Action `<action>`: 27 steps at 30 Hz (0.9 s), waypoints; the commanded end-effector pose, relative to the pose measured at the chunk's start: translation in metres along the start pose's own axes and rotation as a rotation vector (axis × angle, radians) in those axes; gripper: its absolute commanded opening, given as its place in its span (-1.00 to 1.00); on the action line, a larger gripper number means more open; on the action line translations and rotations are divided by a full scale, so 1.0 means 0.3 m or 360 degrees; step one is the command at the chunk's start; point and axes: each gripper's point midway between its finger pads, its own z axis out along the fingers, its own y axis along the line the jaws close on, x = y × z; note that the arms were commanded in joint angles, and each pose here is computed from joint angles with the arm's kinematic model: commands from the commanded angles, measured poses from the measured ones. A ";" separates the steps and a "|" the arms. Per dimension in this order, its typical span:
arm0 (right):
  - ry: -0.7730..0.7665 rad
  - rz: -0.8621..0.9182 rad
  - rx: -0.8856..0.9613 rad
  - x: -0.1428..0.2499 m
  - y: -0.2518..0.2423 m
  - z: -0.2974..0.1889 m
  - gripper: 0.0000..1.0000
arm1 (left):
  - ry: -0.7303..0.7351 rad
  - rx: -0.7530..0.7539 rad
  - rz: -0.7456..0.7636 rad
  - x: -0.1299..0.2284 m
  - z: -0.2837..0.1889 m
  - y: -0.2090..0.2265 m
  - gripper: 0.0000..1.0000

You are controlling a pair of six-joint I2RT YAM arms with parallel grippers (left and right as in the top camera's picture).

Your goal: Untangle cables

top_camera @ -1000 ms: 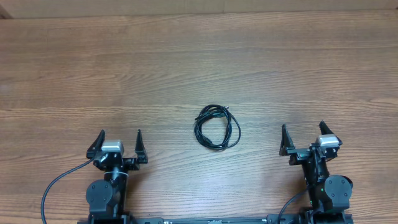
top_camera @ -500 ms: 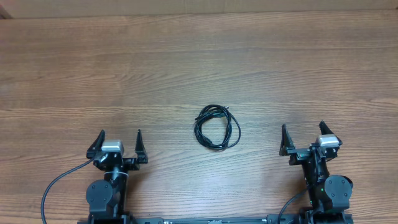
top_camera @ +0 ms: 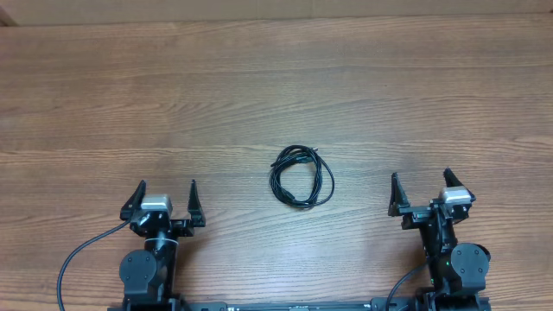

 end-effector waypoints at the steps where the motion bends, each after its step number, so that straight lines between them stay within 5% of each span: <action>1: -0.0005 -0.0003 0.0007 0.006 -0.001 0.001 1.00 | -0.0007 -0.0023 0.0001 0.002 -0.001 0.011 0.99; 19: -0.0005 -0.0003 0.0007 0.006 -0.001 0.001 1.00 | 0.0026 0.0152 -0.0013 -0.021 -0.017 -0.054 0.99; 27: -0.0005 -0.0003 0.0007 0.006 -0.001 0.001 1.00 | 0.0053 0.0155 -0.0008 -0.141 -0.083 -0.060 0.99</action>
